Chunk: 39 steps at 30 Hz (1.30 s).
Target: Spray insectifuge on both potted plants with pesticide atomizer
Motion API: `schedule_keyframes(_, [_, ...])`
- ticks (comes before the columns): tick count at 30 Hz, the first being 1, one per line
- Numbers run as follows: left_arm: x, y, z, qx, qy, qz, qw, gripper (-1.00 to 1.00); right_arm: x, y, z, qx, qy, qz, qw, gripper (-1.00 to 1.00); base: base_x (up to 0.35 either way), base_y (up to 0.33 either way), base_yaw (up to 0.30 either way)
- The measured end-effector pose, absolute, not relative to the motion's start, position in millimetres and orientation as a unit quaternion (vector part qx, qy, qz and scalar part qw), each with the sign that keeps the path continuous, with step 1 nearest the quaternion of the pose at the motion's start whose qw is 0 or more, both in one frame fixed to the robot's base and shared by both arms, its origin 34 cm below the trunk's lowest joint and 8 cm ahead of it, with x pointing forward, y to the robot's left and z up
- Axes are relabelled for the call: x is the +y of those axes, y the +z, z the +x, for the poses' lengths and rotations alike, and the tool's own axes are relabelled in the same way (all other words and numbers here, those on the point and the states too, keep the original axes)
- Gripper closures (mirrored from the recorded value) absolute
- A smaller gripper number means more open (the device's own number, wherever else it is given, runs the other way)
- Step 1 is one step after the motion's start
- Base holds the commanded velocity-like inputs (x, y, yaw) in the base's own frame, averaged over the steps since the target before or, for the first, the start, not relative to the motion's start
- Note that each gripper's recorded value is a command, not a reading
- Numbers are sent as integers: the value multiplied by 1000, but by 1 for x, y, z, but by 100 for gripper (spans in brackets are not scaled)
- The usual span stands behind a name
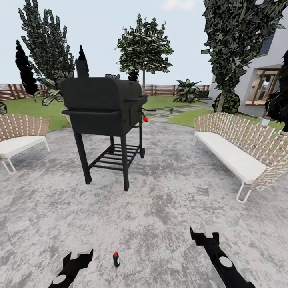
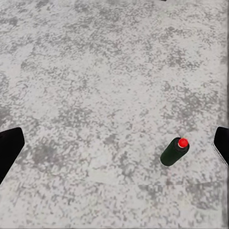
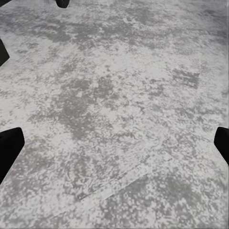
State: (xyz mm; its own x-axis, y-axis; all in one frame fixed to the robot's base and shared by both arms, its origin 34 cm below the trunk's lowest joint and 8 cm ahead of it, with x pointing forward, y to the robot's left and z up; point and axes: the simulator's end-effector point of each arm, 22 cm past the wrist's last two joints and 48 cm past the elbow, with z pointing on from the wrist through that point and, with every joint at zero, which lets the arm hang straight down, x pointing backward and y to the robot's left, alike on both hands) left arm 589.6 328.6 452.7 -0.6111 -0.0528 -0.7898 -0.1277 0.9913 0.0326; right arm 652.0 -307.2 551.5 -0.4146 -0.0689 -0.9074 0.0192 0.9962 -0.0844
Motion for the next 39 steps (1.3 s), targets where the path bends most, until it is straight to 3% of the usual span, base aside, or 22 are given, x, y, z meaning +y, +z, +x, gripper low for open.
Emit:
schedule_keyframes(13, [326,452,590,897,42,-46,438,-100,-308,551,652,841,-41,-14,540,-100,64,-39,0])
schedule_keyframes(29, [329,453,590,896,43,-50,438,-100,-308,551,652,841,-41,-14,540,-100,143,-214,3])
schedule_keyframes(39, [330,453,589,896,44,-53,438,-100,-308,551,652,840,-42,-13,541,-100,83,-259,220])
